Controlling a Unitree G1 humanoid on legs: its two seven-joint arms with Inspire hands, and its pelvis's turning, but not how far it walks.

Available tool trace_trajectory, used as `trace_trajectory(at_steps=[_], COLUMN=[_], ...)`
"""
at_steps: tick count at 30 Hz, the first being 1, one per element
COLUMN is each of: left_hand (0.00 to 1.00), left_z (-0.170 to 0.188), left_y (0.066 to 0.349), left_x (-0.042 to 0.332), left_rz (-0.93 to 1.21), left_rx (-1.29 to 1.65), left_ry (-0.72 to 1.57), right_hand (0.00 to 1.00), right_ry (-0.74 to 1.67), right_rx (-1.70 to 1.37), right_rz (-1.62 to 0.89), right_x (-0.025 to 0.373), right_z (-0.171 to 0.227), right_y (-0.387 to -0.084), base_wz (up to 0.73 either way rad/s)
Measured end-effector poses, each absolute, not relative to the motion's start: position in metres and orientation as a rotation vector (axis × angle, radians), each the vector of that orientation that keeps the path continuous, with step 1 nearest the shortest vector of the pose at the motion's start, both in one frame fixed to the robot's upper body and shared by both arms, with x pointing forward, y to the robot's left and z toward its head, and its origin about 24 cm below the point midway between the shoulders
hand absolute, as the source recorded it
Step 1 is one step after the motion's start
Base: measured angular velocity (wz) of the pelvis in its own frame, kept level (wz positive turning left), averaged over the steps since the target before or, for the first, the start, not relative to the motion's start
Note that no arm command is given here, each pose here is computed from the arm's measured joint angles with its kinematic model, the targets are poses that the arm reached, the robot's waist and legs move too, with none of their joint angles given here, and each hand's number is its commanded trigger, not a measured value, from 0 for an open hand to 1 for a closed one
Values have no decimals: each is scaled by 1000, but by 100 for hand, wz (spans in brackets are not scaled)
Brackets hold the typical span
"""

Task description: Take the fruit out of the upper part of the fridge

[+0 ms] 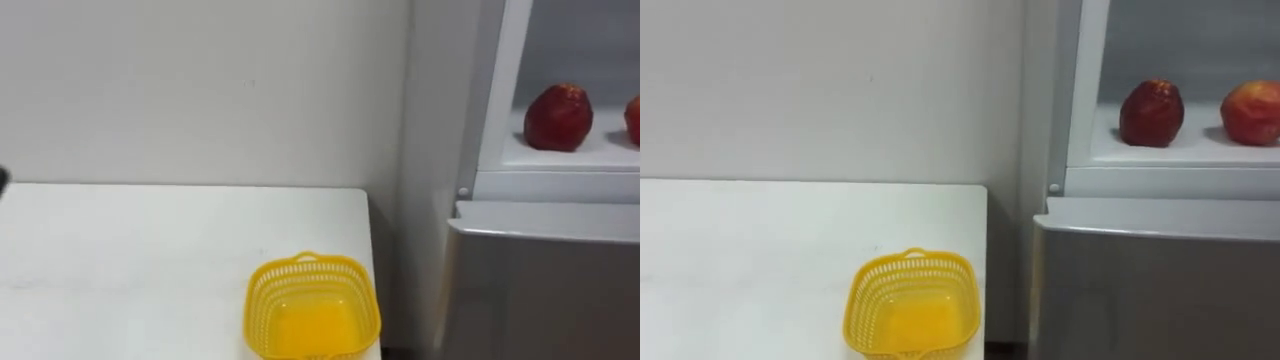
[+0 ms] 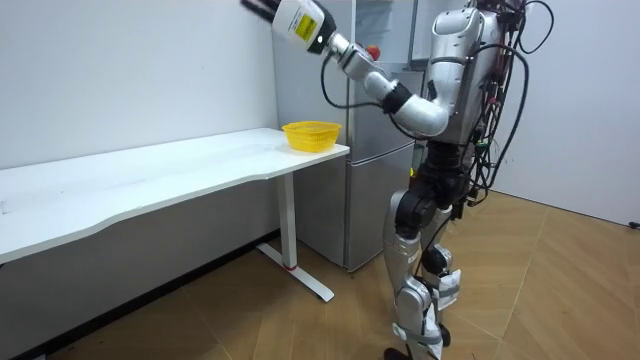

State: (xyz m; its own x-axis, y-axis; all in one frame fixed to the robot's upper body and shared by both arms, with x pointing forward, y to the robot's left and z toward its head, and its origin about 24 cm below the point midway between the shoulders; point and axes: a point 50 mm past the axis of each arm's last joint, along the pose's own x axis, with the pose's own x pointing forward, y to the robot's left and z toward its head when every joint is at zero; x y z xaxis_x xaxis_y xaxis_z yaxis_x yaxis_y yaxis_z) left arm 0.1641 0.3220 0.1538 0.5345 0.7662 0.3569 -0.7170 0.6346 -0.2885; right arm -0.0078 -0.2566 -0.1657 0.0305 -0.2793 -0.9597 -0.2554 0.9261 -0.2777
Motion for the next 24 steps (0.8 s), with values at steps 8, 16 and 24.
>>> trace_trajectory(at_steps=[8, 16, 24], left_hand=[0, 0, 0], left_z=[11, -122, -155], left_y=[350, 291, 260], left_x=[125, 53, 17], left_rz=[1187, 1149, 777], left_rx=[-126, -220, 75], left_ry=[192, 934, 1273], right_hand=[0, 0, 0], right_ry=[1553, 1554, 1566], right_rx=[-446, -451, -430], right_rz=[-8, 61, 96], right_x=[-5, -1, 3], right_z=[-165, -167, -168], right_y=[-257, -252, -248], base_wz=[3, -1, 3])
